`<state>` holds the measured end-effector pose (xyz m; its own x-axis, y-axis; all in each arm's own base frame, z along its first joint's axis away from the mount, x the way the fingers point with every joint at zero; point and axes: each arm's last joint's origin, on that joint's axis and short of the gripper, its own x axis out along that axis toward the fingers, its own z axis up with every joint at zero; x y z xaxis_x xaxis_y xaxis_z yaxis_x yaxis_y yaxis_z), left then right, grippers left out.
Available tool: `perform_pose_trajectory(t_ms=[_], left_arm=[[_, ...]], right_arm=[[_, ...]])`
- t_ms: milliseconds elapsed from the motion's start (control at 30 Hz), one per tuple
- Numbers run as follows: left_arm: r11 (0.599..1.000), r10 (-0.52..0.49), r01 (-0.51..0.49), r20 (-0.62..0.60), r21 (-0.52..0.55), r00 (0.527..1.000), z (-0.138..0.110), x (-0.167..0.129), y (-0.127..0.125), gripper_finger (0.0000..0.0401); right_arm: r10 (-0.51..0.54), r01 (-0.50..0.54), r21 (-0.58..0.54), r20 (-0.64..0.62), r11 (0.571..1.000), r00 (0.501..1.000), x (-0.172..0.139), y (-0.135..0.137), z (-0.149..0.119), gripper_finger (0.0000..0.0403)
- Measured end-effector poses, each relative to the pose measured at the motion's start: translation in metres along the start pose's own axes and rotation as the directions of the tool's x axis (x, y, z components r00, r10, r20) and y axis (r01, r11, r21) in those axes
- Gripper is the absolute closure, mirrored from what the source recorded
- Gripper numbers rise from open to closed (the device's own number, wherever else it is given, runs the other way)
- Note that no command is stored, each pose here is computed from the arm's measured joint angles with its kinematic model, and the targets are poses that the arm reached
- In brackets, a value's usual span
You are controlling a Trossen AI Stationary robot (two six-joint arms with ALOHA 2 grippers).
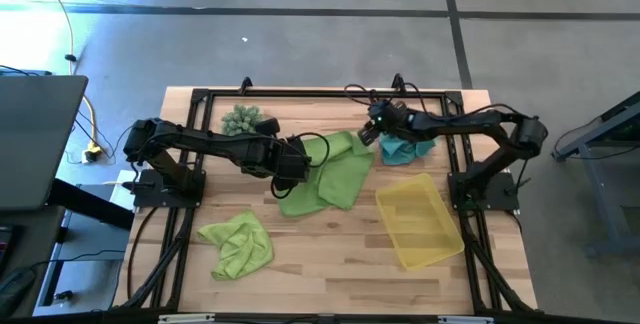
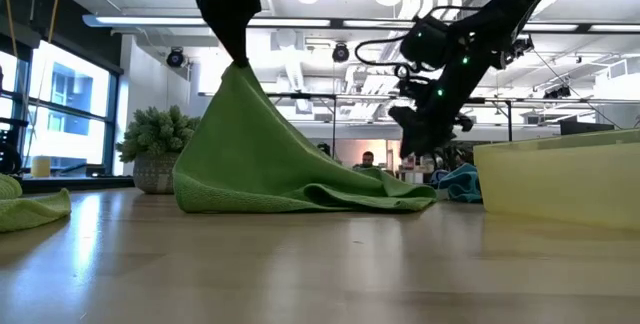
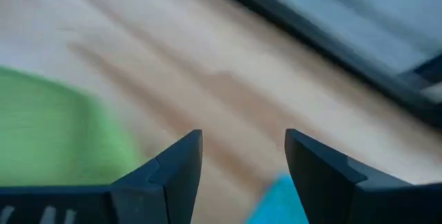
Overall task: Roll microfiber towels into tight, uniform cylinder then place into a basket
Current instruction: Fold the green cloth
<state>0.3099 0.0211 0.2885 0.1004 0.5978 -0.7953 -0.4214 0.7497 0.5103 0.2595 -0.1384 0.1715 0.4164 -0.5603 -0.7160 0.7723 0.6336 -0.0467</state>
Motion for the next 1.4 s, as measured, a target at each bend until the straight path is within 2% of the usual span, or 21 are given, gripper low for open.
perform_pose_trajectory(t_ms=[133, 233, 300, 467, 633, 767, 833, 933, 1067, 1233, 1400], left_arm=[[1.000, 0.000, 0.000, 0.000, 0.000, 1.000, 0.000, 0.000, 0.000, 0.0401], [1.000, 0.000, 0.000, 0.001, -0.001, 1.000, 0.000, 0.000, 0.000, 0.0401], [1.000, 0.000, 0.000, 0.000, -0.001, 1.000, 0.000, 0.000, 0.000, 0.0401], [1.000, -0.008, 0.008, -0.002, -0.002, 1.000, 0.000, 0.000, 0.000, 0.0401], [1.000, -0.009, 0.009, -0.003, -0.002, 1.000, 0.000, 0.000, 0.000, 0.0401], [1.000, -0.009, 0.009, -0.003, -0.002, 1.000, 0.000, 0.000, 0.000, 0.0401], [1.000, -0.009, 0.009, -0.003, -0.002, 1.000, 0.000, 0.000, 0.000, 0.0401], [1.000, -0.009, 0.009, -0.003, -0.002, 1.000, 0.000, 0.000, 0.000, 0.0401], [1.000, -0.008, 0.008, -0.003, -0.002, 1.000, 0.000, 0.000, 0.000, 0.0401], [1.000, -0.008, 0.008, -0.003, -0.001, 1.000, 0.000, 0.000, 0.000, 0.0401], [1.000, -0.003, 0.003, -0.013, -0.007, 1.000, -0.001, 0.000, 0.000, 0.0401]], right_arm=[[0.277, -0.276, 0.094, 0.004, 0.957, 0.961, -0.009, 0.018, 0.003, 0.0203], [0.342, -0.344, 0.068, 0.030, 0.937, 0.939, -0.010, 0.037, 0.000, 0.0203], [0.348, -0.350, 0.036, 0.040, 0.936, 0.937, -0.008, 0.047, -0.003, 0.0203], [0.294, -0.296, 0.028, 0.064, 0.955, 0.954, 0.004, 0.052, -0.007, 0.0203], [0.294, -0.293, 0.078, 0.006, 0.953, 0.956, 0.018, 0.048, -0.014, 0.0203], [0.283, -0.281, 0.078, -0.017, 0.957, 0.959, 0.024, 0.044, -0.016, 0.0203], [0.244, -0.243, 0.058, -0.015, 0.968, 0.970, 0.026, 0.039, -0.015, 0.0203], [0.125, -0.124, 0.024, -0.019, 0.992, 0.992, 0.031, 0.025, -0.014, 0.0203], [-0.009, 0.009, 0.003, -0.042, 1.000, 0.999, 0.036, 0.005, -0.014, 0.0203], [-0.058, 0.058, -0.005, -0.047, 0.998, 0.997, 0.037, -0.012, -0.009, 0.0203], [-0.060, 0.058, -0.036, -0.060, 0.998, 0.996, 0.031, -0.017, 0.011, 0.0203]])
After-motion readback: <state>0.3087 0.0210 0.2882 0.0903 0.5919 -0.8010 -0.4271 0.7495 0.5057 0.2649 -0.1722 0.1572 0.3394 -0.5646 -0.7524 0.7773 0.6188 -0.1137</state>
